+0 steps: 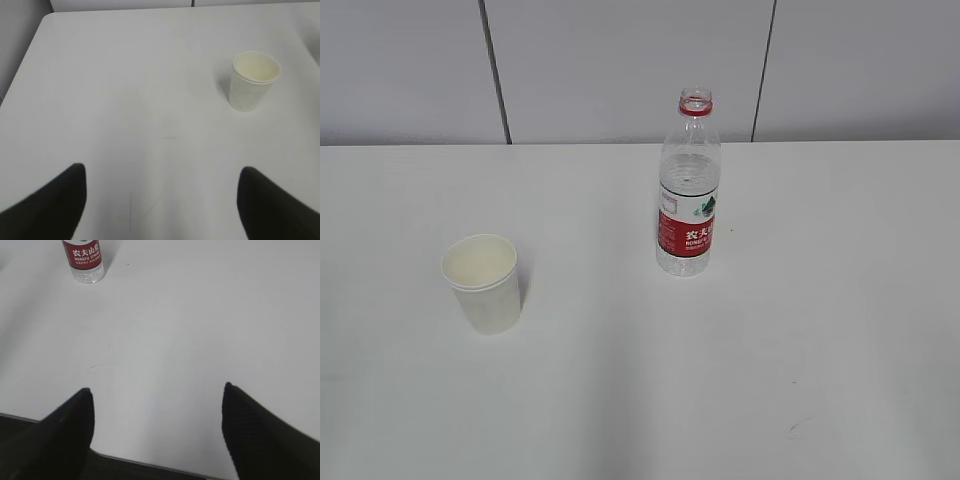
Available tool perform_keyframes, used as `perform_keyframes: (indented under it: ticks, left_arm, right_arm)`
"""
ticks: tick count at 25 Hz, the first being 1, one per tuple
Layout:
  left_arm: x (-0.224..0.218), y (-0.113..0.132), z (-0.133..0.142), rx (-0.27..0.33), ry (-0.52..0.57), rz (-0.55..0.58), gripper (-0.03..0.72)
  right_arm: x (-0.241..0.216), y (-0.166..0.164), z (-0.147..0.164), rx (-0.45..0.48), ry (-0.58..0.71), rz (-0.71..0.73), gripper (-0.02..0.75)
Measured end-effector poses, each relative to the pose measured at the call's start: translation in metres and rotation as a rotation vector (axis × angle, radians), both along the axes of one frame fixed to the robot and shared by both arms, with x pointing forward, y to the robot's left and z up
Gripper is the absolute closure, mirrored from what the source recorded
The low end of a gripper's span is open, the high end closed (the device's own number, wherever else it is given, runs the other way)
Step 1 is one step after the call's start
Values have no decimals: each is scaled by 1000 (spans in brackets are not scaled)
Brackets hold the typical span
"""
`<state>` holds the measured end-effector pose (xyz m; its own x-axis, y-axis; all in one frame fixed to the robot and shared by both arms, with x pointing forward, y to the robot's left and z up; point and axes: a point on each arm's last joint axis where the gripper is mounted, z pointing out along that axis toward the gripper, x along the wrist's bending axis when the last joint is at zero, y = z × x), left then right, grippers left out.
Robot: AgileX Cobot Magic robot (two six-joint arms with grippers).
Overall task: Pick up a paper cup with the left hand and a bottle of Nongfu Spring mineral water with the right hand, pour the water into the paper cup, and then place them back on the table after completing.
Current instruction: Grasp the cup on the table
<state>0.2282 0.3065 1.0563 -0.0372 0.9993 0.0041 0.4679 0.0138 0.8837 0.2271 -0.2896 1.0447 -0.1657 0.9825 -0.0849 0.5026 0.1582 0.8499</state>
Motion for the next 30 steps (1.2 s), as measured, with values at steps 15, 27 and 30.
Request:
perform_keyframes:
  ticks: [15,27,30]
  left_arm:
    - [0,0,0,0,0,0,125]
    - [0,0,0,0,0,0,125]
    - [0,0,0,0,0,0,125]
  right_arm:
    - [0,0,0,0,0,0,150]
    - [0,0,0,0,0,0,150]
    - [0,0,0,0,0,0,150]
